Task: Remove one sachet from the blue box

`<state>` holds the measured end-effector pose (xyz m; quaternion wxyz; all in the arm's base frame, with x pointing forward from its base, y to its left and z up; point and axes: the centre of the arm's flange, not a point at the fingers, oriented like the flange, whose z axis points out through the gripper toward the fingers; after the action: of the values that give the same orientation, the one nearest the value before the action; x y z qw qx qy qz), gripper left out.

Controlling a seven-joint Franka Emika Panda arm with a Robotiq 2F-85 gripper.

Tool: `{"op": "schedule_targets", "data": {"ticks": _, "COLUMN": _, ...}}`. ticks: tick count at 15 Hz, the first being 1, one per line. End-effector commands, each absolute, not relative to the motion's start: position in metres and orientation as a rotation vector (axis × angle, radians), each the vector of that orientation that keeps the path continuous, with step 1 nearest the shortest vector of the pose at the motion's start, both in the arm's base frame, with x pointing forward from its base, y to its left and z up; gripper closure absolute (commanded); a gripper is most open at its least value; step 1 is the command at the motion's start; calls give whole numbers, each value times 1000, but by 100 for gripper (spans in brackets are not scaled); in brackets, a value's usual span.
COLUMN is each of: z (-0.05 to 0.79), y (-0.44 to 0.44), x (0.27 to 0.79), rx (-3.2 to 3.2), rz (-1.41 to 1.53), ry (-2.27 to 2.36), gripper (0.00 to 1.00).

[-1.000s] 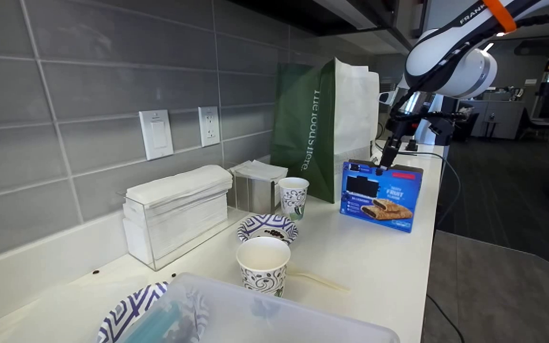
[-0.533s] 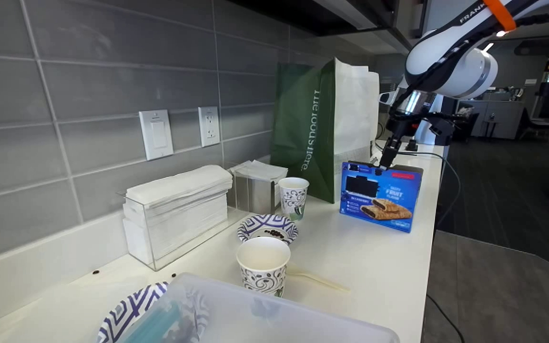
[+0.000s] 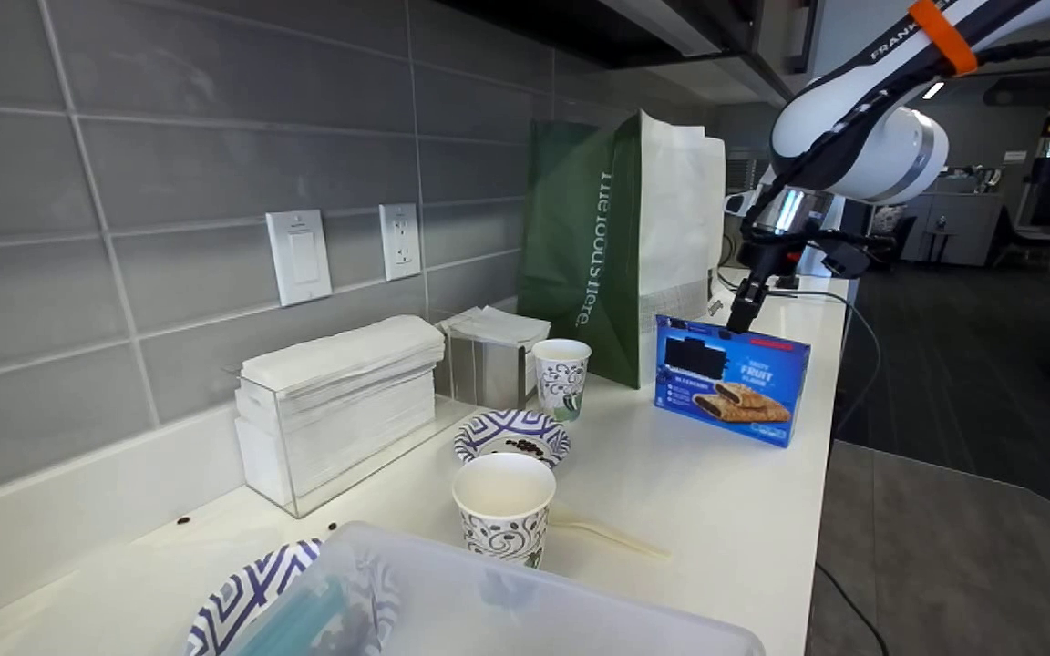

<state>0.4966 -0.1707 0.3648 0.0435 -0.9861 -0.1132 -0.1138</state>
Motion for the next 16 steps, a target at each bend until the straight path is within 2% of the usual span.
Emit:
{"op": "schedule_targets", "data": {"ticks": 1, "z": 350, "y": -168, "x": 491, "rx": -3000, "rz": -308, "ry": -316, "gripper": 78}}
{"op": "schedule_targets", "data": {"ticks": 5, "z": 350, "y": -169, "x": 490, "rx": -2999, "rz": -305, "ry": -319, "gripper": 79}}
{"op": "schedule_targets", "data": {"ticks": 7, "z": 349, "y": -168, "x": 489, "rx": -2999, "rz": -300, "ry": -320, "gripper": 85}}
{"op": "schedule_targets", "data": {"ticks": 8, "z": 348, "y": -168, "x": 489, "rx": -3000, "rz": -299, "ry": -319, "gripper": 97}}
{"op": "schedule_targets", "data": {"ticks": 10, "z": 349, "y": -169, "x": 488, "rx": -2999, "rz": -298, "ry": -315, "gripper": 100}}
{"op": "schedule_targets", "data": {"ticks": 16, "z": 373, "y": -178, "x": 489, "rx": -3022, "rz": -333, "ry": -266, "gripper": 100}}
